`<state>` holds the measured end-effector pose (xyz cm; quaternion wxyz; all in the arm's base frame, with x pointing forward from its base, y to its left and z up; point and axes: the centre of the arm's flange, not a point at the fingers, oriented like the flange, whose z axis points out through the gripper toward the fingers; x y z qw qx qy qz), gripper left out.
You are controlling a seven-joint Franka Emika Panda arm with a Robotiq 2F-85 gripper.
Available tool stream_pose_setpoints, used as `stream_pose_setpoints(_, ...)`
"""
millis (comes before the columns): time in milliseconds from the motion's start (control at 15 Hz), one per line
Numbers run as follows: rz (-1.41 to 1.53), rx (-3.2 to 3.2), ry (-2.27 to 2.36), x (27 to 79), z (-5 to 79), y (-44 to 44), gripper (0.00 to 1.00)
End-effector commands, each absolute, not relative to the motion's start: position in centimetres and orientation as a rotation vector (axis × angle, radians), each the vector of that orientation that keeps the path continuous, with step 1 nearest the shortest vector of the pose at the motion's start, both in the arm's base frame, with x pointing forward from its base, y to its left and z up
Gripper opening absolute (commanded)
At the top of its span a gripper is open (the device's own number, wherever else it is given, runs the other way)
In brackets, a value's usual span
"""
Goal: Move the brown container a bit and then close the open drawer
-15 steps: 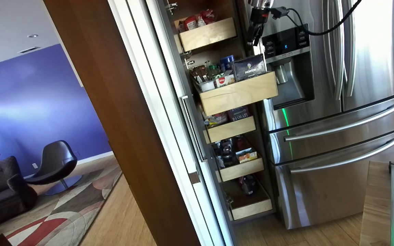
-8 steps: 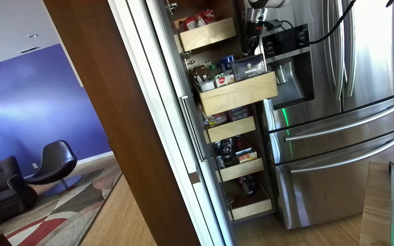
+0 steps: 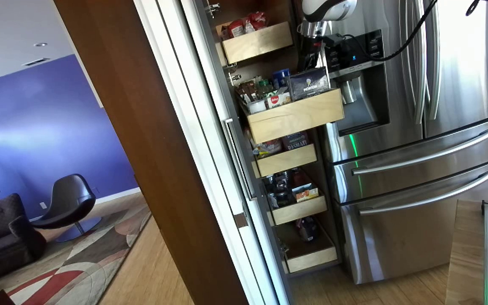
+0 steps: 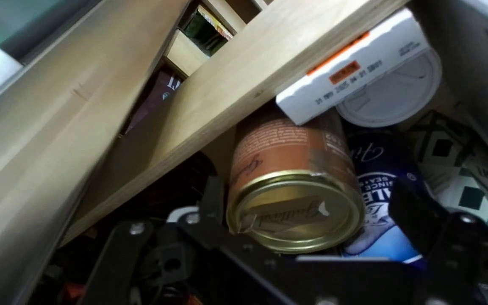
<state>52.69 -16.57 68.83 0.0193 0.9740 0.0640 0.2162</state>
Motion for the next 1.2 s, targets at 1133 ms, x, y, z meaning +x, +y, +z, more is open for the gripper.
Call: stream_pose_setpoints(1133, 0.745, 2.959, 0.163, 54.5, 68.1, -17.8, 0.62)
